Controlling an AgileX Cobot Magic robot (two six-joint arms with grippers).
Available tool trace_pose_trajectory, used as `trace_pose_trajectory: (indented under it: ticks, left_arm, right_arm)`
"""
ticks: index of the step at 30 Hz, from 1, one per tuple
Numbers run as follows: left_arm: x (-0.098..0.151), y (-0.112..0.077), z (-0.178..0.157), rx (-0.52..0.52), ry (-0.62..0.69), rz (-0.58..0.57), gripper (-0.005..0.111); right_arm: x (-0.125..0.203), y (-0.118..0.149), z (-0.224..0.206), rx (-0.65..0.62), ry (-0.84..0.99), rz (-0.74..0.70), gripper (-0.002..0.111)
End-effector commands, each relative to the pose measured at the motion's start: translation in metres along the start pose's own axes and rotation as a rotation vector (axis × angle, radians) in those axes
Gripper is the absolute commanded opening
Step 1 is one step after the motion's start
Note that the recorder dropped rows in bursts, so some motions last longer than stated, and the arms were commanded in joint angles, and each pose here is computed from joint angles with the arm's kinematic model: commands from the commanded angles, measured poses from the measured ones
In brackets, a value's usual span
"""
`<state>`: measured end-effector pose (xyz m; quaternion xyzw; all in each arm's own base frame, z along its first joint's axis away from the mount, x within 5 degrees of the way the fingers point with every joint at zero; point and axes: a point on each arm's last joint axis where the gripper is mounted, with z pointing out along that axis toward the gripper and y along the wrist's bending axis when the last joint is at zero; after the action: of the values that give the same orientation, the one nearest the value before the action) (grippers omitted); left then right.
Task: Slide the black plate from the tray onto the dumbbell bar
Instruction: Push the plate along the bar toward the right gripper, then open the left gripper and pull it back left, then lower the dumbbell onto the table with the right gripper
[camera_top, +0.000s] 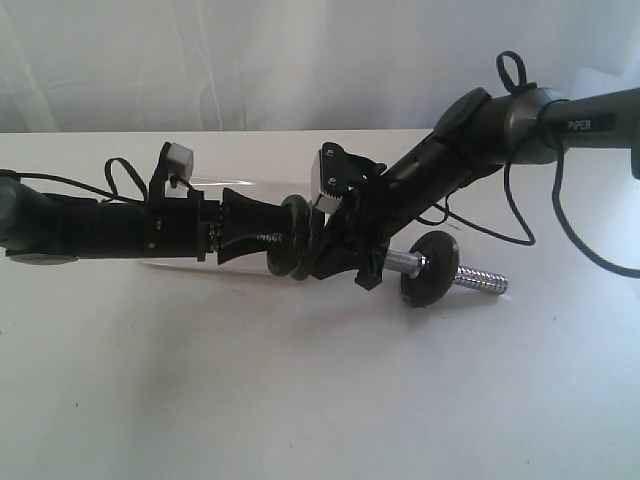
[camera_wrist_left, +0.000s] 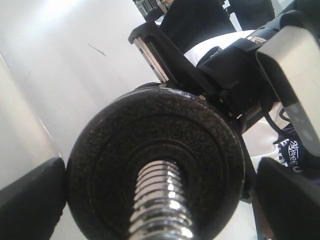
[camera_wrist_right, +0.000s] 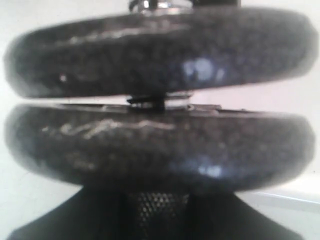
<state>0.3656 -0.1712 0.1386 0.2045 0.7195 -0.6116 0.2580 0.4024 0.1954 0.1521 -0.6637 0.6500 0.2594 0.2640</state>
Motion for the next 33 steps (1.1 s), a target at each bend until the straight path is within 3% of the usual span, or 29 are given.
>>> trace_pose_trajectory:
  ticks: [1, 10, 18, 22, 33]
  left_arm:
    - [-0.006, -0.022, -0.001, 0.154, -0.001, 0.020, 0.105]
    - [-0.005, -0.002, -0.045, 0.073, 0.087, 0.054, 0.105]
    - [-0.021, 0.012, -0.085, 0.002, -0.067, 0.053, 0.105]
    - [-0.027, 0.013, -0.089, -0.004, -0.083, 0.073, 0.105]
    - [-0.032, 0.012, -0.089, -0.003, -0.083, 0.085, 0.105]
  right_arm:
    - [-0.027, -0.004, -0.018, 0.065, -0.128, 0.022, 0.000]
    - [-0.025, -0.003, -0.018, 0.062, -0.108, 0.006, 0.000]
    - [-0.020, 0.002, -0.017, 0.004, -0.056, -0.033, 0.000]
    - [-0.005, 0.004, -0.005, -0.061, 0.001, -0.043, 0.000]
    - [0.012, -0.001, 0.011, -0.052, 0.037, -0.020, 0.000]
